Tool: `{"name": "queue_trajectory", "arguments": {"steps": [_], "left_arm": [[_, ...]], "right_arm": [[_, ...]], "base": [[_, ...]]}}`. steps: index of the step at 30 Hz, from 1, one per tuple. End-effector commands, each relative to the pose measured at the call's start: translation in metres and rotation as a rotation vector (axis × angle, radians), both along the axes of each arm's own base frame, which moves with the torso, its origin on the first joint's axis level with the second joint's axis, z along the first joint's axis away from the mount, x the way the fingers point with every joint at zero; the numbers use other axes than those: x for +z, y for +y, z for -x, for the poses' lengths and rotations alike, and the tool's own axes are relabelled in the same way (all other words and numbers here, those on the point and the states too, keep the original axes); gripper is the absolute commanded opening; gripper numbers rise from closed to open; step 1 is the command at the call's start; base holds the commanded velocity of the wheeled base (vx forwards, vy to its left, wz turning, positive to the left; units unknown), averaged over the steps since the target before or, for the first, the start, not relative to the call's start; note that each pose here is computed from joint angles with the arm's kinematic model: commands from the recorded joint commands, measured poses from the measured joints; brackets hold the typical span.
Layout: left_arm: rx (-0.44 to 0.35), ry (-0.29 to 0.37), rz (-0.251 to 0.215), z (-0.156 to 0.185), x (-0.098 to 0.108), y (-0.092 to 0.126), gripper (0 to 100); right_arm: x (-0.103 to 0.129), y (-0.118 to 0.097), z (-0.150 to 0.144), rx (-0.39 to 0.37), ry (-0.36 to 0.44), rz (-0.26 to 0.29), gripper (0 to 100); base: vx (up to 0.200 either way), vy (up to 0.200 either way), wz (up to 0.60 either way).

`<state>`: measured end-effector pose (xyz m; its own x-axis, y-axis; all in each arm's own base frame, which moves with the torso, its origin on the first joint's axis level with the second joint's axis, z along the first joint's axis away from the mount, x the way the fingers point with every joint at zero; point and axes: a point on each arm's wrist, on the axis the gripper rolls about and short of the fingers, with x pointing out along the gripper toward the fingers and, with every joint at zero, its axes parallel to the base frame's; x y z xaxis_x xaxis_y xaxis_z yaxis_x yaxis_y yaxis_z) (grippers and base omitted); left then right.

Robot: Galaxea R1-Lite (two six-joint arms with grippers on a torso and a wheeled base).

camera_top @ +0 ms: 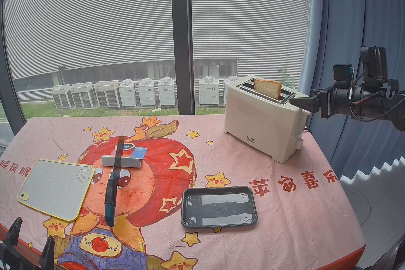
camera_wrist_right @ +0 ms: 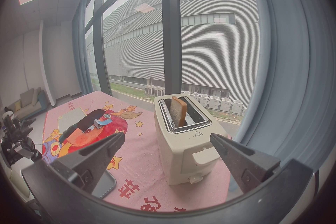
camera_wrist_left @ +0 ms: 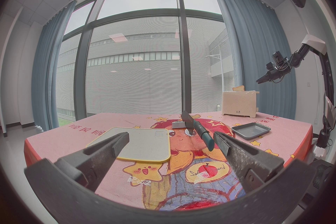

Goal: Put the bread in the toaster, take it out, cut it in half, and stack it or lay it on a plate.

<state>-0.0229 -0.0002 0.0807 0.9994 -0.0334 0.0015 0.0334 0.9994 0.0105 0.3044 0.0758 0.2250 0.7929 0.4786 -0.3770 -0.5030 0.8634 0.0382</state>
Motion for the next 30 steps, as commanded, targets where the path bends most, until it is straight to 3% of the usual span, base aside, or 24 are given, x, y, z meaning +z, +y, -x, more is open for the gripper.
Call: {"name": "queue_trajectory", "arguments": {"steps": [1, 12, 30], "left_arm": [[0.000, 0.009, 0.000, -0.001, -0.005, 0.000, 100], [0.000, 0.009, 0.000, -0.001, -0.005, 0.000, 100], [0.000, 0.009, 0.000, -0.001, -0.005, 0.000, 100]], "right_arm": [[-0.013, 0.003, -0.012, 0.018, 0.032, 0.014, 100], [-0.009, 0.012, -0.021, 0.038, 0.013, 0.014, 100], [-0.019, 0.019, -0.064, 0.030, 0.004, 0.012, 100]], "base": [[0.000, 0.000, 0.00], [0.000, 0.000, 0.00], [0.000, 0.000, 0.00]]}}
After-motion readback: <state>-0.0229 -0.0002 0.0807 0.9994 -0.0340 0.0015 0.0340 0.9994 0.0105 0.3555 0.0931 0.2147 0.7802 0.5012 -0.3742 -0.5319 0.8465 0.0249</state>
